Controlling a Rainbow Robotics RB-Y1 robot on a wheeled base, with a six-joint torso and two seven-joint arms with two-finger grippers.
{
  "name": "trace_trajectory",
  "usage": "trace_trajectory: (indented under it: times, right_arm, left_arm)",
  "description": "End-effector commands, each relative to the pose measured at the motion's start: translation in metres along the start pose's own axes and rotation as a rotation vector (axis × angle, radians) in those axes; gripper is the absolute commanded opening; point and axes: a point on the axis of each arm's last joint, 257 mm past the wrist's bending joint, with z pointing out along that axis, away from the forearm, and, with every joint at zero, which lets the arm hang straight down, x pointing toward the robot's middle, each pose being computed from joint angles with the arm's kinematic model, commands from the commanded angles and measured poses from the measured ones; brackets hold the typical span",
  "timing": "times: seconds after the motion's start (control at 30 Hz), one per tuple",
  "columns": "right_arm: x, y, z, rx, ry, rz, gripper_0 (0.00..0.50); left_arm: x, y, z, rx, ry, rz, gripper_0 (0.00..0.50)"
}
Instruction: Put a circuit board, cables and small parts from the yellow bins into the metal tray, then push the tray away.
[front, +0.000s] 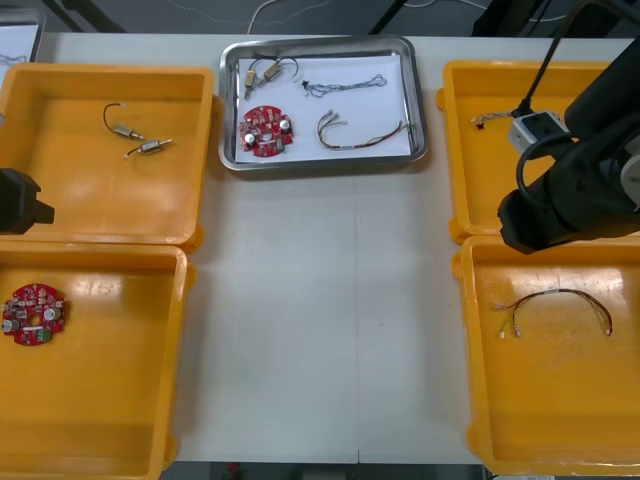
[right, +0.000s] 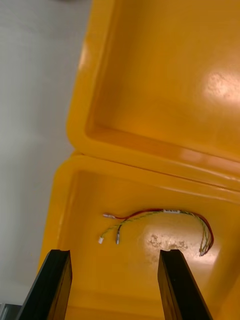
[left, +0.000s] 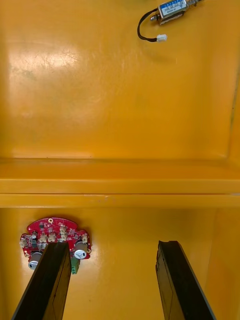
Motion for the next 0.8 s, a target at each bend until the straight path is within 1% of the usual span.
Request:
trace_trajectory:
  times: [0.03, 0.27, 0.33, 0.5, 0.67, 0.73, 0.8]
  right_arm:
    - [0.011, -0.035, -0.012, 0.018, -0.009, 0.119, 0.5]
    - [0.037, -0.064, -0.017, -0.028, 0.014, 0.248, 0.5]
    - [0.043, -0.07, -0.016, -0.03, 0.019, 0.266, 0.5]
    - [0.053, -0.089, -0.017, -0.009, 0.016, 0.299, 0.5]
    - [0.056, -0.107, -0.014, 0.038, 0.012, 0.31, 0.5]
    - [0.057, -0.111, -0.011, 0.042, 0.021, 0.313, 0.5]
    - [0.055, -0.113, -0.008, 0.031, 0.019, 0.319, 0.5]
  left_arm:
    - [0.001, -0.003, -0.003, 0.0, -0.012, 0.039, 0.5]
    - [0.001, -0.003, -0.003, 0.0, -0.012, 0.039, 0.5]
    - [0.001, -0.003, -0.003, 0.0, -0.012, 0.039, 0.5]
    - [0.001, -0.003, -0.003, 0.0, -0.012, 0.039, 0.5]
    - [0.001, -0.003, -0.003, 0.0, -0.012, 0.039, 0.5]
    - [0.001, -0.003, -0.003, 0.0, -0.012, 0.039, 0.5]
    - [0.001, -0.003, -0.003, 0.0, -0.012, 0.039, 0.5]
